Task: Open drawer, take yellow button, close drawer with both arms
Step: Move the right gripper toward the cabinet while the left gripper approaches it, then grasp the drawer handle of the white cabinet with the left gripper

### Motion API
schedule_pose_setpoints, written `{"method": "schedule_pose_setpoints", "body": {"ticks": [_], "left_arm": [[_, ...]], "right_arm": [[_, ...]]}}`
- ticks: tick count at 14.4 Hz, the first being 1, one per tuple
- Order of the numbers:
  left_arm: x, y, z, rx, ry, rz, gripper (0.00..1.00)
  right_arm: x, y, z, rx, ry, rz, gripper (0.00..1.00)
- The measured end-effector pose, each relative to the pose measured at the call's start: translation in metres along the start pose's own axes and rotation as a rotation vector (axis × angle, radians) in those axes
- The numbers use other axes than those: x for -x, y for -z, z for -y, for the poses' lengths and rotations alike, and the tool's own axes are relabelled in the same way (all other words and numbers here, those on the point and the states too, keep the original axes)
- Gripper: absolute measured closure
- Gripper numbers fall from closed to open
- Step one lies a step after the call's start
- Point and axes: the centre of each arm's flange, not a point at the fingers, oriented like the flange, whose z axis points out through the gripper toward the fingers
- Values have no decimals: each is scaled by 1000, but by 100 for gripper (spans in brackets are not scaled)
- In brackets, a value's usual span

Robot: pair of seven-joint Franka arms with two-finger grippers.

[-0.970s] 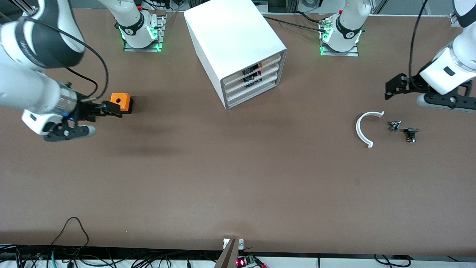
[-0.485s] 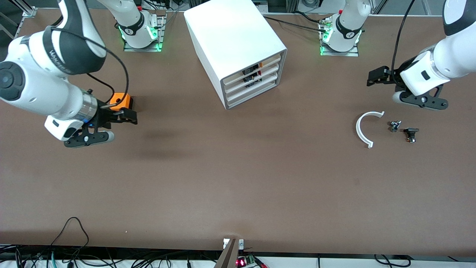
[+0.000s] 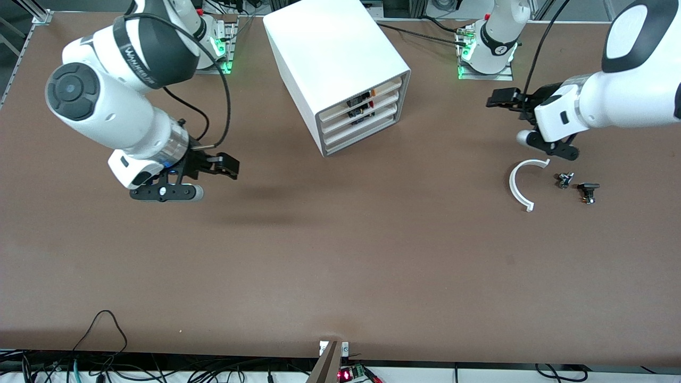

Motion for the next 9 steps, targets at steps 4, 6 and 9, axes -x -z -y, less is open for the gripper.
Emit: {"method": "schedule_pose_setpoints", "body": {"ticks": [4, 6, 9], "left_arm": [[-29, -34, 6, 229, -140, 30, 7], [-46, -67, 20, 372, -181, -5, 15], [-58, -134, 40, 558, -193, -92, 18]], "right_arm": [[12, -4, 44, -9, -178, -5, 0], [22, -9, 67, -10, -266, -1, 0], [34, -16, 94, -11, -384, 4, 0]]}}
